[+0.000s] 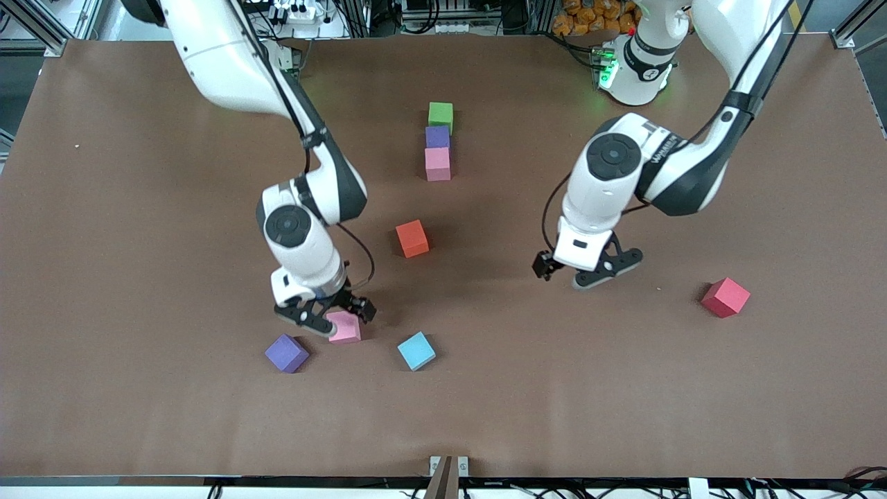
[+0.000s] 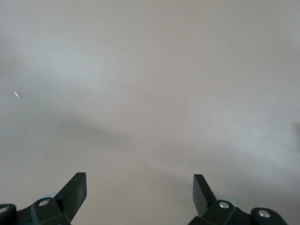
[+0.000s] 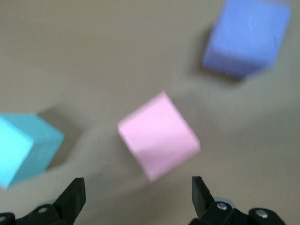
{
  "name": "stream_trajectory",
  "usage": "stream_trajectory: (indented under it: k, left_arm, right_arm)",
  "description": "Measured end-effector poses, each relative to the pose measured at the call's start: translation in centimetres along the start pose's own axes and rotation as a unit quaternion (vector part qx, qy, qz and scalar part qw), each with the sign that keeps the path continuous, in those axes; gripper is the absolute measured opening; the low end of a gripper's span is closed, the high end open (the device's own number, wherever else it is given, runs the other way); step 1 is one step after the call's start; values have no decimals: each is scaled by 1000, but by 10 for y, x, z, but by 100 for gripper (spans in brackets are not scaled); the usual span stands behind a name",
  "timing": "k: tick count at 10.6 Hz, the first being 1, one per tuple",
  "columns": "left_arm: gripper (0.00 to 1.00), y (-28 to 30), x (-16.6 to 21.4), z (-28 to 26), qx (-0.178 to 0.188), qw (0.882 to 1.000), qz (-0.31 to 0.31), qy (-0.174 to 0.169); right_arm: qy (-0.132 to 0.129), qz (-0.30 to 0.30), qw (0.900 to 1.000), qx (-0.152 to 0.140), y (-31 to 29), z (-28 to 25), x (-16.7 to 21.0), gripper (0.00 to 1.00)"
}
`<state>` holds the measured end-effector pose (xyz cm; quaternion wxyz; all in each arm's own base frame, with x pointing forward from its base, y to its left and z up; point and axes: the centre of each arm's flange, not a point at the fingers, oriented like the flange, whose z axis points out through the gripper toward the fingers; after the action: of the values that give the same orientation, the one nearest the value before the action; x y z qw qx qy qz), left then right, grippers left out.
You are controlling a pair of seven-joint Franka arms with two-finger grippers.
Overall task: Arrange blocks into number 1
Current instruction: 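Grasp orange with the right gripper while the left gripper reaches hot pink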
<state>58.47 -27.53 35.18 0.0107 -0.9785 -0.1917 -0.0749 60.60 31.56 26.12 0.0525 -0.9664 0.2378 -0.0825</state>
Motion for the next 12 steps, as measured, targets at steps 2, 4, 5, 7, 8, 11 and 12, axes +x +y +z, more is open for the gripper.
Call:
stream_trajectory:
  k: [2, 4, 5, 7, 8, 11, 12]
  left_arm:
    - [100, -23, 24, 9, 15, 1000, 16, 3]
    - [100, -44, 41, 15, 39, 999, 21, -3]
    - [100, -59, 55, 17, 47, 999, 23, -9]
    - [100, -100, 88, 18, 45, 998, 43, -28]
    - [100, -123, 104, 22, 44, 997, 51, -36]
    - [100, -170, 125, 39, 36, 995, 57, -72]
    - [100, -183, 129, 46, 36, 993, 69, -85]
  right_arm:
    - [-22, 75, 997, 6, 0, -10, -69, 100]
    - [-32, 177, 984, 7, -9, -13, -121, 99]
    - [-34, 213, 977, 3, -10, -10, -130, 99]
    - [-35, 265, 964, -13, 2, 1, -129, 99]
    - [-35, 279, 959, -20, 7, 7, -129, 99]
    - [-37, 288, 956, -37, 10, 28, -143, 99]
    - [-37, 284, 957, -39, 8, 33, -149, 99]
